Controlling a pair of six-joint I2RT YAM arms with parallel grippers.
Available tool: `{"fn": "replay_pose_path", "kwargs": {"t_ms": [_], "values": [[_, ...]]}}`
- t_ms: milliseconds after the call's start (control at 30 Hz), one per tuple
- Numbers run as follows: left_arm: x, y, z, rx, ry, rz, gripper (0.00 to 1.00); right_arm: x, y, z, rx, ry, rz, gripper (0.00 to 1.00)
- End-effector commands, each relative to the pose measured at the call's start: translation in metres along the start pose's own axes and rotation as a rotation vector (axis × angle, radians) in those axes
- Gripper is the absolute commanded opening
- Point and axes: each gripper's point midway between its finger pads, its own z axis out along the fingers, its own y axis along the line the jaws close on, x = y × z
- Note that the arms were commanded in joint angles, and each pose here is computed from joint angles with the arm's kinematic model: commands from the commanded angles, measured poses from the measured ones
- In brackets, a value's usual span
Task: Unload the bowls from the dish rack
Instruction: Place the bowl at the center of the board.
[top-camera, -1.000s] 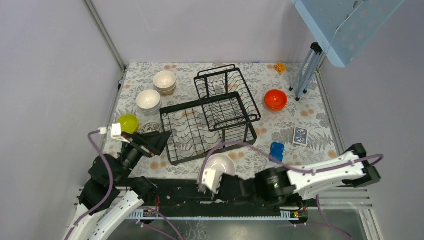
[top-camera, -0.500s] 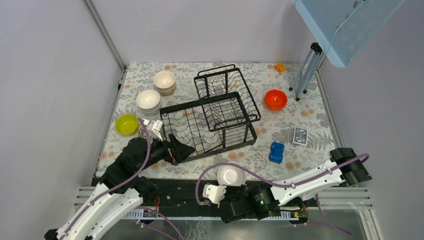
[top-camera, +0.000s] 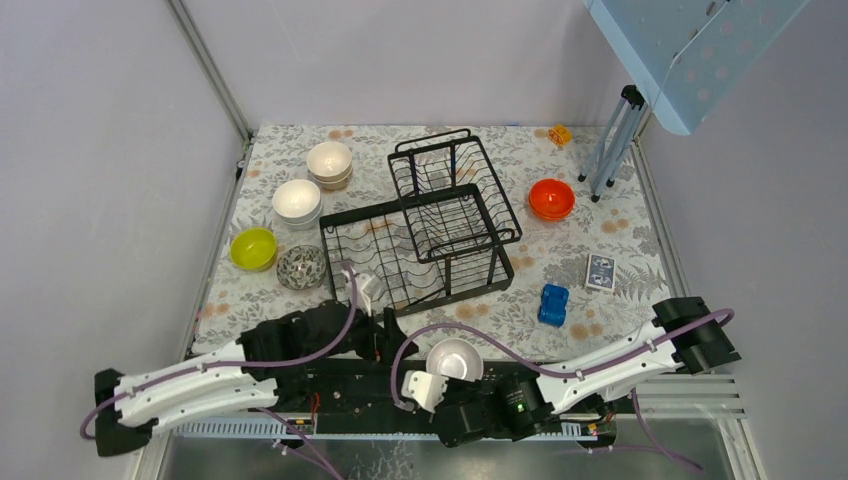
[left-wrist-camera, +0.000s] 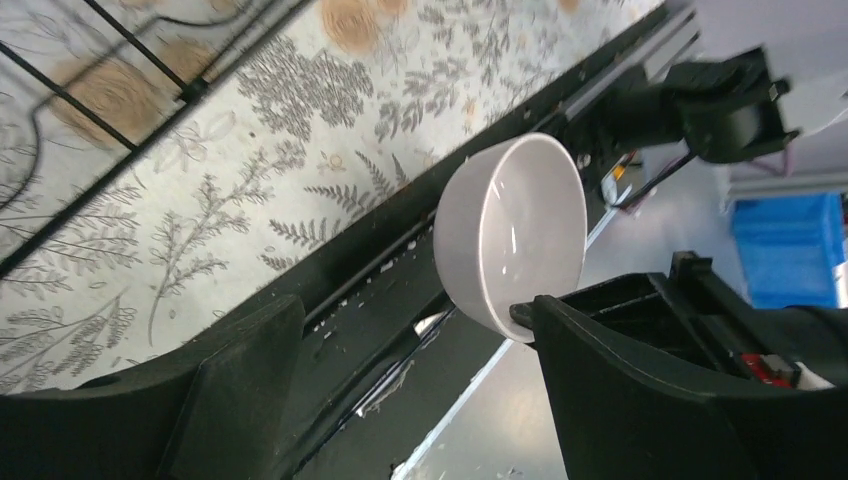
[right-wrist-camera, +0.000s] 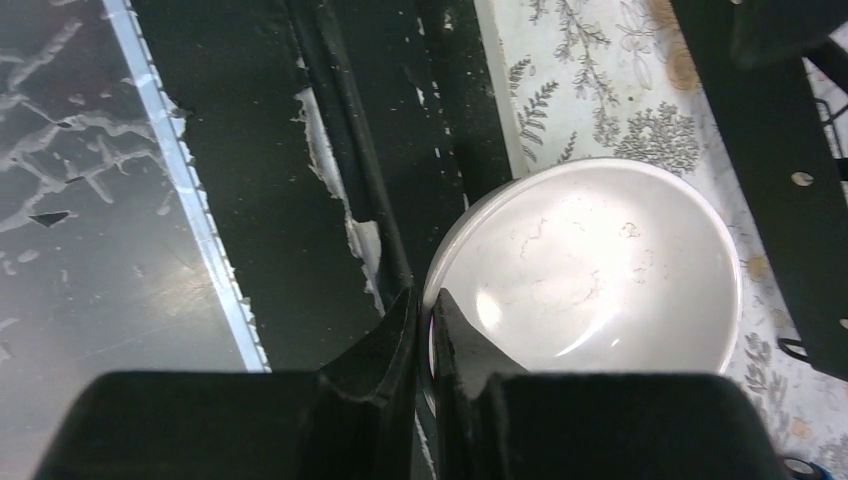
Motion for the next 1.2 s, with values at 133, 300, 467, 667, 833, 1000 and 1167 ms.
{"fn": "replay_pose_path", "kwargs": {"t_ms": [133,300,467,667,833,1000,1167], "values": [[0.006,-0.026,0.026,-0.078,-0.042,0.095,0.86,-0.015,0.015,0.005,-0.04,-0.038,0.035,0.0],[0.013,-0.025,0.035,-0.118,-0.017,0.114,0.82,-0.024,0.018,0.003,-0.054,-0.053,0.013,0.0],[0.019,-0.026,0.039,-0.123,0.009,0.13,0.77,-0.024,0.017,0.002,-0.058,-0.057,0.002,0.0],[0.029,-0.022,0.046,-0.154,0.052,0.152,0.7,-0.035,0.017,-0.001,-0.067,-0.084,-0.018,0.0],[0.029,-0.02,0.047,-0.192,0.056,0.164,0.61,-0.044,0.02,-0.001,-0.072,-0.092,-0.046,0.0],[0.032,-0.019,0.049,-0.2,0.061,0.162,0.52,-0.045,0.018,0.0,-0.06,-0.094,-0.051,0.0],[0.035,-0.022,0.051,-0.201,0.073,0.166,0.39,-0.046,0.017,0.001,-0.052,-0.097,-0.045,0.0]]}}
